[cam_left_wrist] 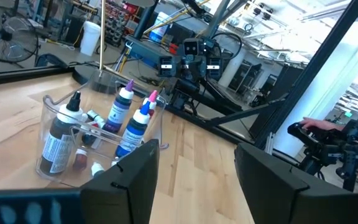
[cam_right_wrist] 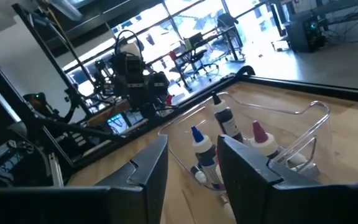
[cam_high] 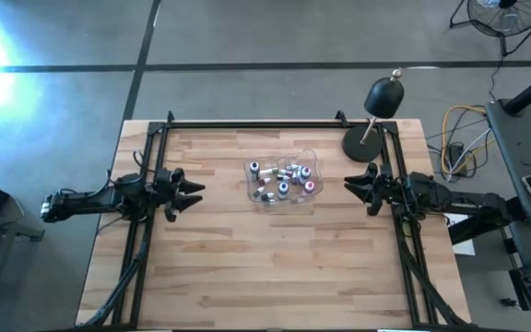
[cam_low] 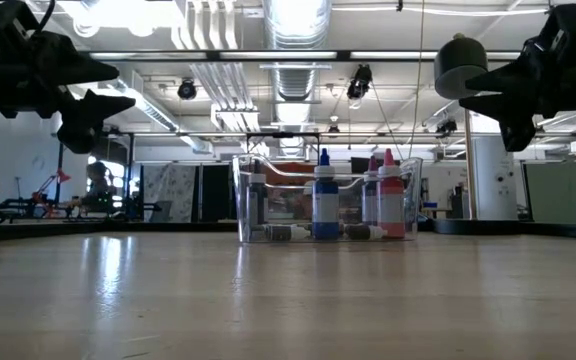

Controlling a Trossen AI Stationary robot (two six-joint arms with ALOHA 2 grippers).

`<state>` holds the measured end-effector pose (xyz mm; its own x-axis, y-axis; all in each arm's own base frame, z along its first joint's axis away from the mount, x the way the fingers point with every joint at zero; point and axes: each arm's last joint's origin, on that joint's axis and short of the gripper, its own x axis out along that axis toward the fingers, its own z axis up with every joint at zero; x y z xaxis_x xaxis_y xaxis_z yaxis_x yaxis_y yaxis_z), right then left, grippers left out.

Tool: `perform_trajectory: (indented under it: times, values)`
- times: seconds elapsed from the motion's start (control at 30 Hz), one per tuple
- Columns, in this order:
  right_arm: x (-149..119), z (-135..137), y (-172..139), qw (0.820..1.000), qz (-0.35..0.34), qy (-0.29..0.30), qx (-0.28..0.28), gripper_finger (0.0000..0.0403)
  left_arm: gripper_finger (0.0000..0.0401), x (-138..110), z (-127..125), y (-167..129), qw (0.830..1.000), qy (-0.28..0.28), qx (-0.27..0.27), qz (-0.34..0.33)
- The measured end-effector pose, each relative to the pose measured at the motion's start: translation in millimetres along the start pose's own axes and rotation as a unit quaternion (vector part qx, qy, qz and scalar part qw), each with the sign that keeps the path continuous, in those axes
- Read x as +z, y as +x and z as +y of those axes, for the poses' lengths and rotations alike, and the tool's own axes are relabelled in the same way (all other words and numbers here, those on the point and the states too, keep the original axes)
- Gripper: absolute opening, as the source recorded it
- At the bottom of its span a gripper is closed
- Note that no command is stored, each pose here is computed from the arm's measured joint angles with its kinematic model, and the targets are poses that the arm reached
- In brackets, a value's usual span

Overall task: Pick & Place food coloring
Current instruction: Return to Home Position

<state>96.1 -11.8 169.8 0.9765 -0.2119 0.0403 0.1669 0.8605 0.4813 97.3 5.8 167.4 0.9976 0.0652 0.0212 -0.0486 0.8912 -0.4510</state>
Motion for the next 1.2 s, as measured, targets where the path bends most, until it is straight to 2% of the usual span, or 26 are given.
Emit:
perform_trajectory:
  times: [0.3, 0.67, 0.83, 0.97, 1.07, 1.2]
  values:
    - [-0.3, 0.3, 0.0, 1.0, 0.001, 0.0, 0.002, 0.0123, 0.0186, 0.9, -0.5, -0.1, 1.0, 0.0, -0.001, -0.001]
    - [-0.3, 0.4, 0.0, 1.0, 0.001, -0.001, 0.002, 0.0135, 0.0186, 1.0, -0.5, -0.1, 1.0, 0.0, -0.001, -0.001]
    - [1.0, 0.8, -0.1, 0.995, -0.009, -0.099, -0.003, 0.0131, 0.0186, 1.1, -0.5, -0.1, 1.0, 0.0, -0.001, -0.002]
    - [3.0, 1.5, -0.1, 0.98, -0.02, -0.197, -0.005, 0.0125, 0.0186, 1.1, -0.5, -0.1, 1.0, 0.0, -0.001, -0.002]
    - [2.9, 1.5, -0.1, 0.972, -0.019, -0.234, -0.005, 0.0121, 0.0186, 1.1, -0.6, -0.1, 1.0, 0.0, -0.001, -0.002]
    - [2.6, 1.5, -0.1, 0.968, -0.017, -0.251, -0.003, 0.0121, 0.0186, 1.2, -0.6, -0.1, 1.0, 0.0, -0.001, -0.002]
